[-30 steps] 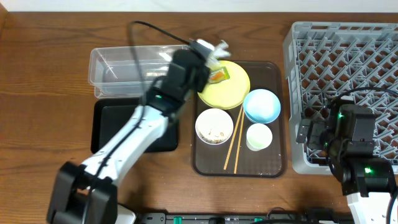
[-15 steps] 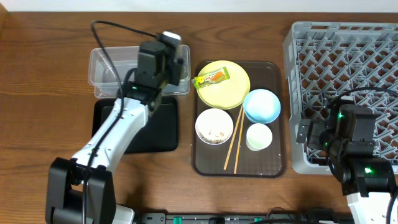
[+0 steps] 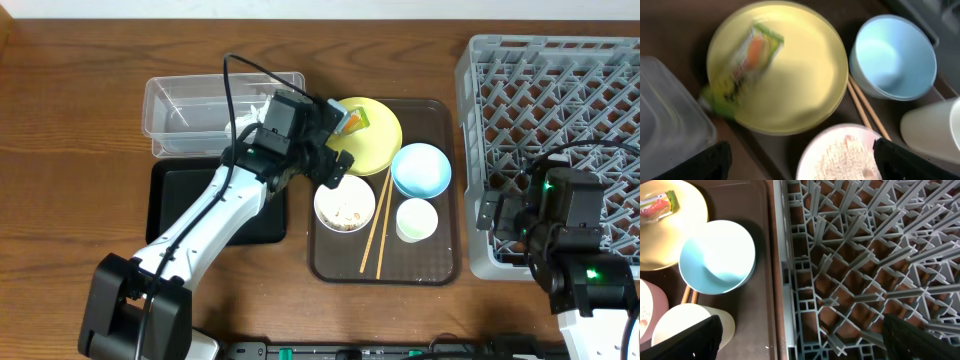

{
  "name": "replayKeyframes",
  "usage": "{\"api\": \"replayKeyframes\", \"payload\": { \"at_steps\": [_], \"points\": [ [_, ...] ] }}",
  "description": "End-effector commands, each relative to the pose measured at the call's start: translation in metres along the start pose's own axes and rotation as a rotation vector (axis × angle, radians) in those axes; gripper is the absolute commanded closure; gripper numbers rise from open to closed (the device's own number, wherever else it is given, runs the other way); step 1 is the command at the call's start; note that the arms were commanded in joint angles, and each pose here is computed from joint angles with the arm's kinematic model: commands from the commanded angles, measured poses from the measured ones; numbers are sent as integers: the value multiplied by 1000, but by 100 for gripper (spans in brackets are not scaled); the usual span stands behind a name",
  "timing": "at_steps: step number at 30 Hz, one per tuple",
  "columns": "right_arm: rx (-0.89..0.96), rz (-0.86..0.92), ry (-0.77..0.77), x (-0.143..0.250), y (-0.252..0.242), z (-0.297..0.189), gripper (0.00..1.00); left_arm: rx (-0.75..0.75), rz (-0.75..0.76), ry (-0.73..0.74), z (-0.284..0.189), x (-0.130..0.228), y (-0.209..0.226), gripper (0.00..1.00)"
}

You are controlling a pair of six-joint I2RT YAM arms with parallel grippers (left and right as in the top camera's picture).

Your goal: Sort waste into correct bins and load items into the dishwasher rack

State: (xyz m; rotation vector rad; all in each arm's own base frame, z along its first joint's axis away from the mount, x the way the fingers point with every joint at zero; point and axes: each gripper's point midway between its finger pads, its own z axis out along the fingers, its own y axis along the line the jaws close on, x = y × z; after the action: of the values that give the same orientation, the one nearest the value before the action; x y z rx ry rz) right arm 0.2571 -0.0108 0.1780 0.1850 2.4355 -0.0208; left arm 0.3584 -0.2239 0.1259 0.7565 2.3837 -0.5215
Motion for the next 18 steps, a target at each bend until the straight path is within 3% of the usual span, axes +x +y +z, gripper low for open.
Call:
{"api": "replayKeyframes", "payload": {
  "at_steps": [1, 10, 18],
  "points": [
    [11, 8, -25, -9, -3, -5, 1, -47, 16, -51, -20, -34, 2, 8],
    [1, 7, -14, -8, -1, -2, 1, -165, 170, -41, -22, -87, 25, 7],
    [2, 7, -10, -7, -1, -1, 1, -141, 367, 60, 38, -80, 36, 3]
  ]
}}
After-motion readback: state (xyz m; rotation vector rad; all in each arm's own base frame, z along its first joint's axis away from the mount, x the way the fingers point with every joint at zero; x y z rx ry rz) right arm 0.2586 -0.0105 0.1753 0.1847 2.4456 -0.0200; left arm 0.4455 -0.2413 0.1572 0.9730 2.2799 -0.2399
